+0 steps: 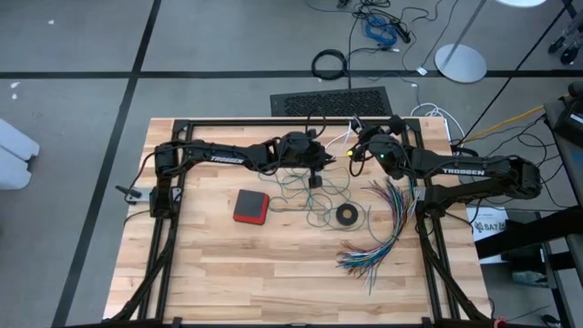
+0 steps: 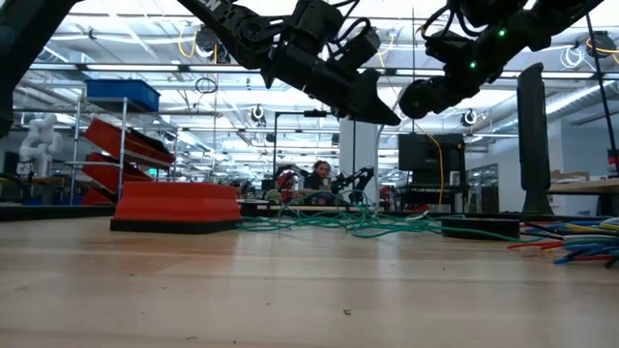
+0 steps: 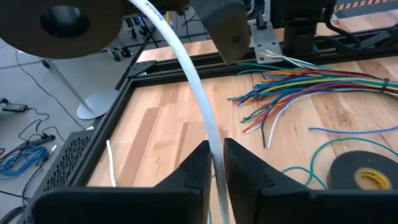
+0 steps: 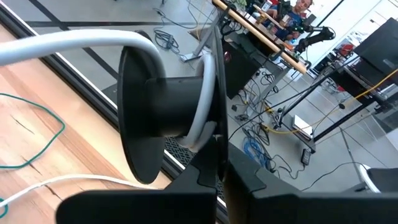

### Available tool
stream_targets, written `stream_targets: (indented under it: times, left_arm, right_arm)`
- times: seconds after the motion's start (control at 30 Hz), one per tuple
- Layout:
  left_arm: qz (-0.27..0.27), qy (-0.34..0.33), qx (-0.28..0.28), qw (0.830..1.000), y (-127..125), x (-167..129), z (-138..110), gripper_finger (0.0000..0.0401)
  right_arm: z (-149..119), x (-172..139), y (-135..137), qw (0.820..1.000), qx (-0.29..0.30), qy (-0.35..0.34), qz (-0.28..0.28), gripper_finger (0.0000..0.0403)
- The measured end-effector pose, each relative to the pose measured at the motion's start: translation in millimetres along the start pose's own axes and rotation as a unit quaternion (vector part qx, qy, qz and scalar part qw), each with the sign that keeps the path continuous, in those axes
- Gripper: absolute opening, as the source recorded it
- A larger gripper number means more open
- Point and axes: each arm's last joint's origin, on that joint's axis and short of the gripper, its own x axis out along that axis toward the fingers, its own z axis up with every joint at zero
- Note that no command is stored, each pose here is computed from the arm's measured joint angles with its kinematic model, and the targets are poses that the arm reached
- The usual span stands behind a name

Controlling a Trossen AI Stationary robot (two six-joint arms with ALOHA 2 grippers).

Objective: Coiling cords
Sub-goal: Coil the white wire cable on the spool

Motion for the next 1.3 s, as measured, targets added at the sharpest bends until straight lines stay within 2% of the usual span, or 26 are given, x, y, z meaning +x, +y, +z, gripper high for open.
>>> stream_targets:
  times: [0.1,0.37,0.6,0.77,1.13,1.3]
  left_arm:
    - [-0.02,-0.01,0.004,1.0,-1,0,1,0.0012]
    - [-0.036,-0.082,0.009,0.996,0,4,8,0.0007]
    - [-0.03,-0.101,0.023,0.994,2,7,8,0.0006]
    - [-0.034,-0.085,0.019,0.996,5,21,-9,0.0006]
    - [-0.014,-0.112,0.019,0.993,26,26,0,0.0006]
    - [-0.004,-0.101,0.005,0.995,39,28,-8,0.0006]
  right_arm:
    - [0,0,0,1.0,0.004,0.001,0.001,0.0]
    - [2,0,3,0.997,0.046,-0.013,0.052,0.0]
    - [11,-1,4,0.99,0.08,-0.05,0.102,0.0]
    - [13,-1,5,0.986,0.09,-0.062,0.127,0.0]
    - [14,-3,8,0.976,0.115,-0.064,0.172,0.0]
    - [18,-6,11,0.969,0.123,-0.082,0.199,0.0]
